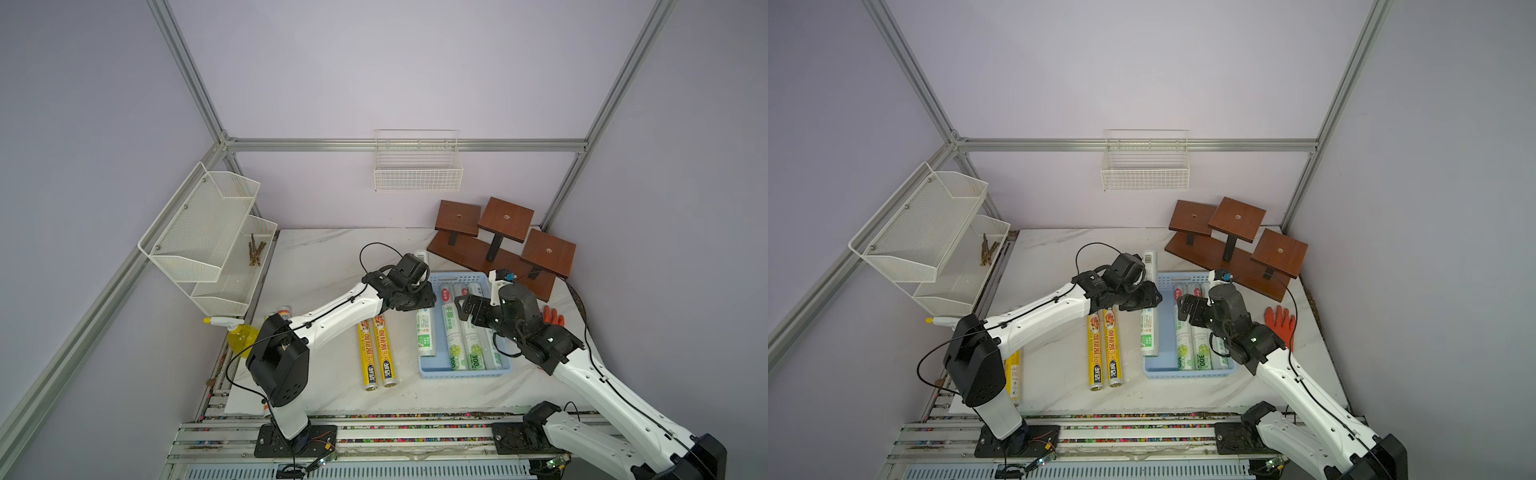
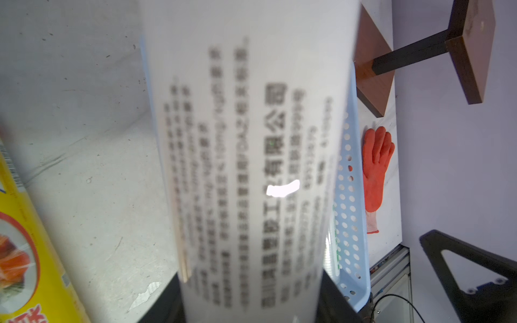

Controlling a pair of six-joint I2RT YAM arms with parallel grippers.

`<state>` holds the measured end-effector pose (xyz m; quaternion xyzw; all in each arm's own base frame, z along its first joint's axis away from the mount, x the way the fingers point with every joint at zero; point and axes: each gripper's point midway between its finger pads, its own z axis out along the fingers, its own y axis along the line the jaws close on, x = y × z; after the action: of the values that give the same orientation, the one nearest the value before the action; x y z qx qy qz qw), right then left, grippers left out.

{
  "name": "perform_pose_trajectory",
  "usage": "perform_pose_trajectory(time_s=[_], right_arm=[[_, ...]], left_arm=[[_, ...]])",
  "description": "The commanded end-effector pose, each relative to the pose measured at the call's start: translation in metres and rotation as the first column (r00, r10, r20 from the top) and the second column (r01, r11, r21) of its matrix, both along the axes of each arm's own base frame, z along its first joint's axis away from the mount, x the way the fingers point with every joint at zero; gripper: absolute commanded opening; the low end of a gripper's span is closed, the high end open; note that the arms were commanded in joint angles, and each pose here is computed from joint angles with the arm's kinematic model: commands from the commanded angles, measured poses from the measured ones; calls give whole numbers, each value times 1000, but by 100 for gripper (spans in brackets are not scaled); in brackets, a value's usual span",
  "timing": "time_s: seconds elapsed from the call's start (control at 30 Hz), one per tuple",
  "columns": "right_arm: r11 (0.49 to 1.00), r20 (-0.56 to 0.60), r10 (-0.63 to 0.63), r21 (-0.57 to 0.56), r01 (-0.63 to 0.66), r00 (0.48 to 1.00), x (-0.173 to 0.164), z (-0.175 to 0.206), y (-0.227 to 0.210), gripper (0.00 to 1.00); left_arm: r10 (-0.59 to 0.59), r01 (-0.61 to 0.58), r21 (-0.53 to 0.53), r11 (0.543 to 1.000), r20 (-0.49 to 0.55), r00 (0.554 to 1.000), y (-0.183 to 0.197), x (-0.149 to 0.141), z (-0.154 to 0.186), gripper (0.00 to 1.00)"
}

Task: Put the plastic wrap into the basket
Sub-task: Place the plastic wrap in the basket.

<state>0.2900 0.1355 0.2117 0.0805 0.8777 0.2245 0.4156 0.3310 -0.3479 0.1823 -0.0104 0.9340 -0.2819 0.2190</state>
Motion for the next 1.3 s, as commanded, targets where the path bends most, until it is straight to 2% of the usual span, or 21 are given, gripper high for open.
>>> perform_pose_trajectory(time_s=[0.0, 0.2, 0.3, 0.43, 0.67, 0.8, 1.03, 1.27], right_arm=[[1000, -22, -14, -25, 13, 1000, -5, -9, -15, 99], [1000, -30, 18, 13, -18, 999, -11, -12, -14, 99], [999, -12, 38, 5, -38, 999, -15, -10, -14, 99], [1000, 19, 23, -22, -22, 1000, -19, -9, -22, 99], [1000, 24, -3, -14, 4, 1000, -18, -24, -26, 99], [999, -10, -10, 47, 11, 1000, -18, -43, -19, 99], [994, -17, -20, 105, 22, 1000, -20, -53, -16, 99], [993, -44, 42, 110, -37, 998, -21, -63, -6, 99]], left_arm=[[21, -9, -169, 986, 64, 998, -31, 5, 35, 35], [21, -15, -121, 993, 46, 999, -47, 0, 20, 36], [52, -55, 60, 997, 45, 998, -38, -2, 9, 38], [65, -70, 149, 986, 36, 997, -36, -5, -4, 40], [8, -7, 180, 984, -3, 1000, -53, -7, -22, 40], [13, -9, 165, 986, -27, 1000, -61, -5, -30, 40], [51, -43, 172, 984, -44, 998, -62, 5, -44, 40], [44, -24, 186, 982, -102, 994, -57, 11, -62, 43]])
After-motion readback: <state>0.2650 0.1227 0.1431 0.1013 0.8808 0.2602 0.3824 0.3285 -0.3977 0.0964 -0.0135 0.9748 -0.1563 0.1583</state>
